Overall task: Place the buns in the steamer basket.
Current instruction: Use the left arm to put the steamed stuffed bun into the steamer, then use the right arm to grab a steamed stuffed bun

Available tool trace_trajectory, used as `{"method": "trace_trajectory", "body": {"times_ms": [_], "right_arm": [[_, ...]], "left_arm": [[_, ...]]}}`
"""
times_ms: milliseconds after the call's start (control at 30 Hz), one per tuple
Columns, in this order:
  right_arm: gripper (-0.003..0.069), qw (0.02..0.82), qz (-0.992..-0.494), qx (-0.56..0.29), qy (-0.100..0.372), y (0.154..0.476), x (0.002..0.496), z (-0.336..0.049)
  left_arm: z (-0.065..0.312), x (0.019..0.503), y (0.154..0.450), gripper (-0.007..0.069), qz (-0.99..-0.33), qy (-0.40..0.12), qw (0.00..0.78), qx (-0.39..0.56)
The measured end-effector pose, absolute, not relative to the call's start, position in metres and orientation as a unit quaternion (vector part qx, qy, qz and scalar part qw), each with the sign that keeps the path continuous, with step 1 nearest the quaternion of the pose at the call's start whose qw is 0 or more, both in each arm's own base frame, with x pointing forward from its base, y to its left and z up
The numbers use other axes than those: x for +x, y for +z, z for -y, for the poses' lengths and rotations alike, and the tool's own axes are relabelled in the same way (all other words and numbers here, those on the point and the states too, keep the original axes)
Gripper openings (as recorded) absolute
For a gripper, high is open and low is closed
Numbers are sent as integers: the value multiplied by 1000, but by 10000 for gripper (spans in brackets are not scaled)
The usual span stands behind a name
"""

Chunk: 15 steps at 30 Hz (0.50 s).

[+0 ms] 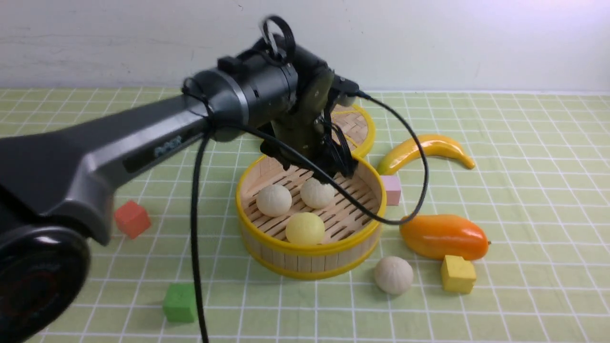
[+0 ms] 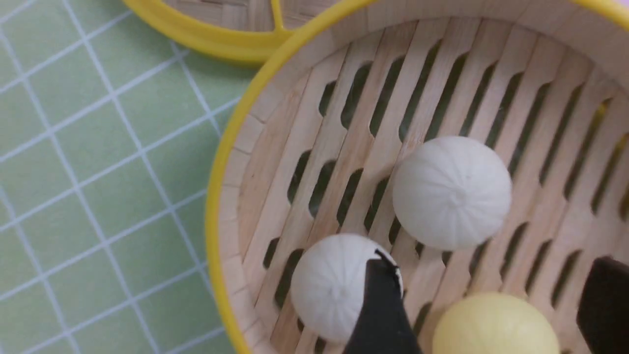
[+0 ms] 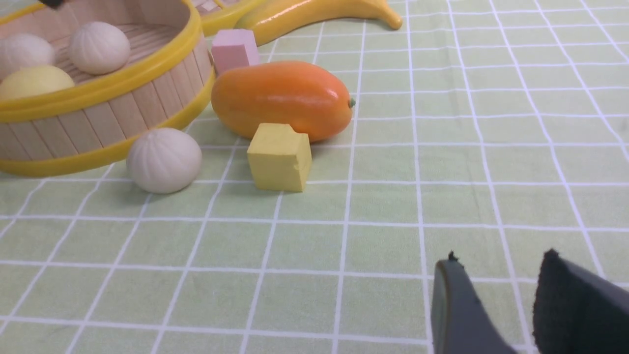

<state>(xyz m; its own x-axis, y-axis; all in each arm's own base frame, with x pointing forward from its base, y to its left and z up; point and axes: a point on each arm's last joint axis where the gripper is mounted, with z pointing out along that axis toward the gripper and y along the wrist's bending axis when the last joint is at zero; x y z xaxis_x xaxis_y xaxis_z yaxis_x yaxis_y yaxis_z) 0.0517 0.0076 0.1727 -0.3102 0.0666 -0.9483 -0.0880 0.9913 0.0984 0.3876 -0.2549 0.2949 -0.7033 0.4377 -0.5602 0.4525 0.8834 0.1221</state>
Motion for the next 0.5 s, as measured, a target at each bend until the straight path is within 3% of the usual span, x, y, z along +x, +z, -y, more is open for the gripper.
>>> {"method": "trace_trajectory", "body": {"times_ms": [33, 133, 167, 233, 333, 500], "right_arm": [[239, 587, -807, -7, 66, 173, 52, -8], [239, 587, -807, -7, 66, 173, 52, -8], [239, 587, -807, -7, 66, 173, 52, -8], [239, 587, -807, -7, 66, 173, 52, -8], [239, 587, -807, -7, 66, 173, 52, -8], [239, 587, -807, -7, 66, 173, 52, -8]], "left_arm": [[254, 386, 299, 484, -924, -13, 299, 238], [228, 345, 372, 325, -917, -54, 338, 204], [226, 342, 373, 299, -917, -56, 338, 203], [205, 304, 403, 129, -907, -100, 361, 193], [185, 265, 411, -13, -889, -148, 389, 193], [150, 207, 384, -13, -859, -210, 433, 175]]}}
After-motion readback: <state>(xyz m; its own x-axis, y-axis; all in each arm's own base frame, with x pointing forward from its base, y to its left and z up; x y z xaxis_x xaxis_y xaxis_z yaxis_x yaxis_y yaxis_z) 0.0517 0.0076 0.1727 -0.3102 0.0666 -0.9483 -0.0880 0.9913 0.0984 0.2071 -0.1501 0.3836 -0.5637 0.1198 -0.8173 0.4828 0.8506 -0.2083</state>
